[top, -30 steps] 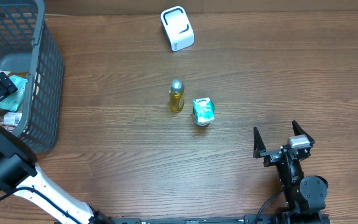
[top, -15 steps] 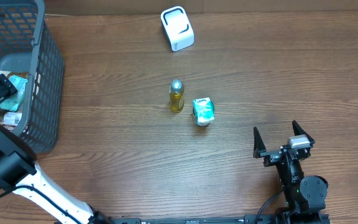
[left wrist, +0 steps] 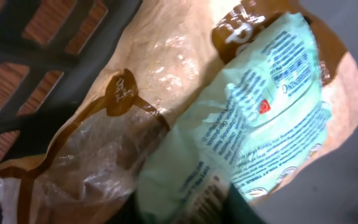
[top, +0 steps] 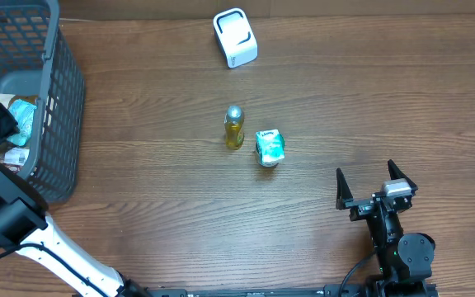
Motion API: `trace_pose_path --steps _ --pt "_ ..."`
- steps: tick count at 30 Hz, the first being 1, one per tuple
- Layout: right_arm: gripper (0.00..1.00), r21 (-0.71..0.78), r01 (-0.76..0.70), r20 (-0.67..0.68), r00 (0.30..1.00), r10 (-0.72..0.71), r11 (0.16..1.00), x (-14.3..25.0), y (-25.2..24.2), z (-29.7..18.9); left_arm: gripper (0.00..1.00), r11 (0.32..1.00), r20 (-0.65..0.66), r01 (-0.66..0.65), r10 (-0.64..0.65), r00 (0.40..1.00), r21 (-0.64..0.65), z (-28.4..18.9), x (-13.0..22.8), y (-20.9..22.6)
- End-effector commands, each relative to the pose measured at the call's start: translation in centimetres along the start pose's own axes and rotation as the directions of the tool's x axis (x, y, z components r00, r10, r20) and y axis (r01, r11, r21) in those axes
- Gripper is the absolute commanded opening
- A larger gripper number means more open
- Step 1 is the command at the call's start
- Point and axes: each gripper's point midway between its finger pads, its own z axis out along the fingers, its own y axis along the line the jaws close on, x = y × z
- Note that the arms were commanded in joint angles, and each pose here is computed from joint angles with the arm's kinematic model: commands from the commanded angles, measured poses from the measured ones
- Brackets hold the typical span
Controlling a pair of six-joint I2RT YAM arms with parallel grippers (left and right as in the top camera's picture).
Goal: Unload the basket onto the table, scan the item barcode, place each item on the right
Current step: 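Reach into the basket and grasp the mint-green wet-wipes pack, then lift the wipes pack out and carry it toward the scanner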
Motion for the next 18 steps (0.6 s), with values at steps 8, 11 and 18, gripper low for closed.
trace_pose_path --steps 8,11,18 --pt "1.00 0.008 0.001 0.000 1.000 -0.001 1.000 0.3 -0.2 0.0 0.04 0.997 0.196 0.030 -0.043 0.980 0.069 -9.8 -2.7 -1.7" --pt "1.00 0.008 0.001 0.000 1.000 -0.001 1.000 0.3 -0.2 0.0 0.04 0.988 0.273 0.057 -0.094 0.957 0.141 -14.1 -3.3 -3.1" --pt "1.00 0.008 0.001 0.000 1.000 -0.001 1.000 0.3 -0.2 0.0 0.04 0.935 0.375 0.077 -0.213 0.902 0.348 -23.6 -2.8 -6.6"
